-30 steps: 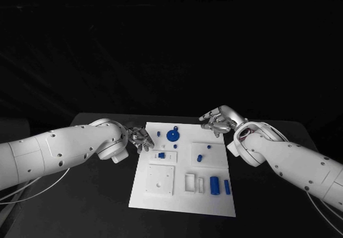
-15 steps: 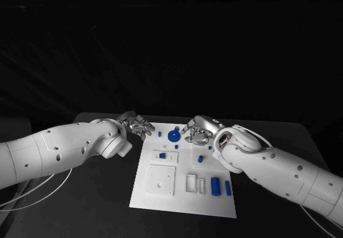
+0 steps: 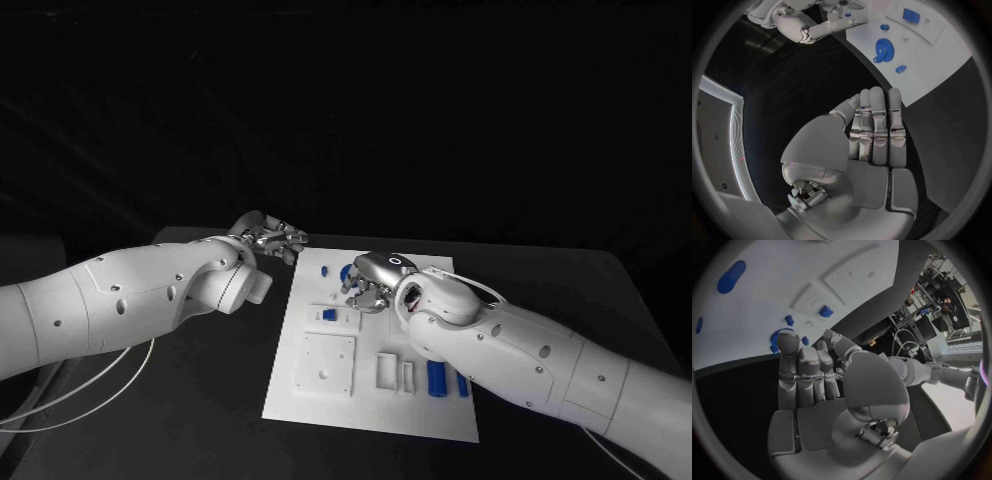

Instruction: Assemble the parts on the task board

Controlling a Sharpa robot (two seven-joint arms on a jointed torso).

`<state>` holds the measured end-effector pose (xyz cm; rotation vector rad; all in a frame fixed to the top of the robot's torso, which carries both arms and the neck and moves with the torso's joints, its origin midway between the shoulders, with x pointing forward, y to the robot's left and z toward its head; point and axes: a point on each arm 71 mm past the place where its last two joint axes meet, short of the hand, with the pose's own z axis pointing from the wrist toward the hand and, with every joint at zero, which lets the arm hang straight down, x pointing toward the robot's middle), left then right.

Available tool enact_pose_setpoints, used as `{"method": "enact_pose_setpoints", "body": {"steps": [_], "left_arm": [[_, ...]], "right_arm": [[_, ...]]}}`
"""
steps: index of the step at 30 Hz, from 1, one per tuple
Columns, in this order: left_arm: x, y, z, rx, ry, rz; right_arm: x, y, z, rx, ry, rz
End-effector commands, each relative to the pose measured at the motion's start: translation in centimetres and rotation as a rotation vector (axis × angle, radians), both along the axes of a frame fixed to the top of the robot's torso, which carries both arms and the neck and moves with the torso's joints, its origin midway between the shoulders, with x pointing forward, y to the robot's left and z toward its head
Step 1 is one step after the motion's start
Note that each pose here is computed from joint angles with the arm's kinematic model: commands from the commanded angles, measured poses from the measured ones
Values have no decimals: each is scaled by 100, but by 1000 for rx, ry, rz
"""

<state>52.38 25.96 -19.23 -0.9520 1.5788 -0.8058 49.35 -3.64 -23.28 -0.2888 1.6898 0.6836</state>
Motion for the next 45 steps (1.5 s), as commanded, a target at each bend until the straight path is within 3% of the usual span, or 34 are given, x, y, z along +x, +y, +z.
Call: {"method": "enact_pose_setpoints", "body": {"steps": [1, 8, 20, 45], "left_arm": [[14, 6, 66, -50, -67, 66], [19, -41, 91, -71, -86, 83], [28, -91, 111, -97, -101, 87], [45, -127, 100, -109, -88, 84]], "right_arm": [[-6, 73, -42, -60, -42, 12], [-65, 283, -174, -78, -77, 30], [-122, 405, -320, -87, -124, -4], [-166, 463, -489, -128, -84, 15]]}}
